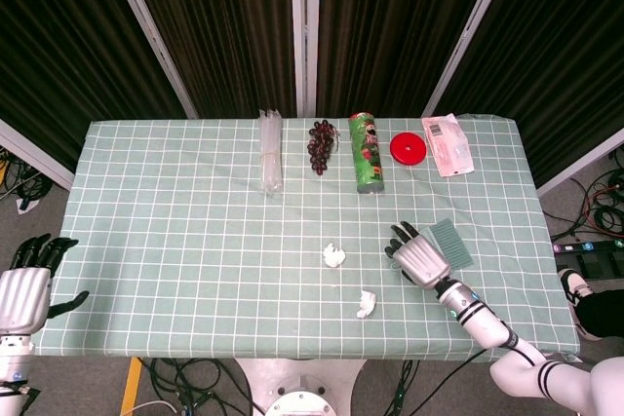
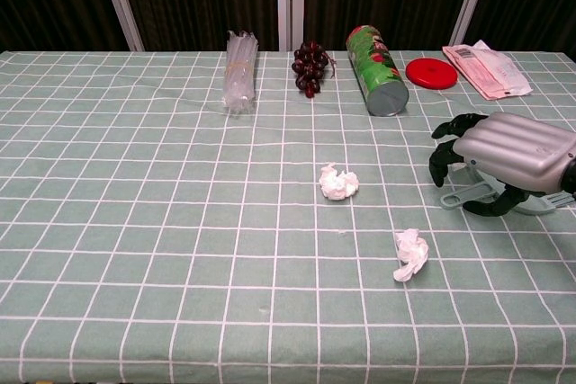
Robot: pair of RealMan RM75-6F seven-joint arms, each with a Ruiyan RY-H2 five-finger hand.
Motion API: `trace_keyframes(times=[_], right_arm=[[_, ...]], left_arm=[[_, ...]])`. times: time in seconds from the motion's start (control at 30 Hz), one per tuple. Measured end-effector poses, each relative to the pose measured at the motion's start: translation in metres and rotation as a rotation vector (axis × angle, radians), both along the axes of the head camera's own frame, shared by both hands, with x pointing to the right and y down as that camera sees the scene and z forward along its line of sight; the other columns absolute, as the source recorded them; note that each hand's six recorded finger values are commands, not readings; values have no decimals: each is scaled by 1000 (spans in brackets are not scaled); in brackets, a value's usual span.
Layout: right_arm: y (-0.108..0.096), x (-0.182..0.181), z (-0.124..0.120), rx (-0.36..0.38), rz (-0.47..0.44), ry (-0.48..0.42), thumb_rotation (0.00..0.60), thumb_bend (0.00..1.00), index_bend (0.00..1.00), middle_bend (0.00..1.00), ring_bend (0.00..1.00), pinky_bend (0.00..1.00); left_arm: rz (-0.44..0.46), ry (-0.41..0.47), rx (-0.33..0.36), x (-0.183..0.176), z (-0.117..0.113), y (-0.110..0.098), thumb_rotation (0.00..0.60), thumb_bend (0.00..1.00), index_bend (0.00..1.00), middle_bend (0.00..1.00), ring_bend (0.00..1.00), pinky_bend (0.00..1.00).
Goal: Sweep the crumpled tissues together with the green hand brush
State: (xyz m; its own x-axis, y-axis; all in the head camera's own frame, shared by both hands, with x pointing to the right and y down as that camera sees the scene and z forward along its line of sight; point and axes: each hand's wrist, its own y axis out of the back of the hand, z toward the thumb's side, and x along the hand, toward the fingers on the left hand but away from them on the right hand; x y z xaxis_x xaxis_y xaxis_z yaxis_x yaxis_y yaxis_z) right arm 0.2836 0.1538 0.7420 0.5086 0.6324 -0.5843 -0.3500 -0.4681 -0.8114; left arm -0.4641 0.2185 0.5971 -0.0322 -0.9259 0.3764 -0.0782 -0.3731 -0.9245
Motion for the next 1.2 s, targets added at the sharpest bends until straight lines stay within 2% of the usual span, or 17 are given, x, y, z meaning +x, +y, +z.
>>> trace_keyframes(times=[0.43, 0.67, 0.8, 1.03, 1.2], right_arm=[[3, -2, 6, -18, -13, 20, 600, 230, 431, 383, 128, 141], [6, -2, 11, -21, -37, 43, 600, 283, 458, 438, 158, 142], [7, -3, 10, -11, -36, 35, 600, 328, 509, 482, 202, 155], [2, -3, -1, 30, -20, -4, 600, 350, 578, 525, 239, 170], [-6, -4, -26, 69, 32, -100, 600, 350, 618, 556, 266, 184]], left_arm=[[-9, 7, -10, -3, 3, 4, 600, 113, 205, 195, 106, 120], [-12, 8, -11, -3, 4, 4, 600, 113, 205, 195, 106, 121], [-13, 8, -10, -3, 4, 4, 600, 112, 205, 195, 105, 121], [-10, 7, -7, -3, 3, 4, 600, 112, 205, 195, 105, 120], [-5, 3, -4, -2, 1, 3, 600, 112, 205, 196, 106, 120]])
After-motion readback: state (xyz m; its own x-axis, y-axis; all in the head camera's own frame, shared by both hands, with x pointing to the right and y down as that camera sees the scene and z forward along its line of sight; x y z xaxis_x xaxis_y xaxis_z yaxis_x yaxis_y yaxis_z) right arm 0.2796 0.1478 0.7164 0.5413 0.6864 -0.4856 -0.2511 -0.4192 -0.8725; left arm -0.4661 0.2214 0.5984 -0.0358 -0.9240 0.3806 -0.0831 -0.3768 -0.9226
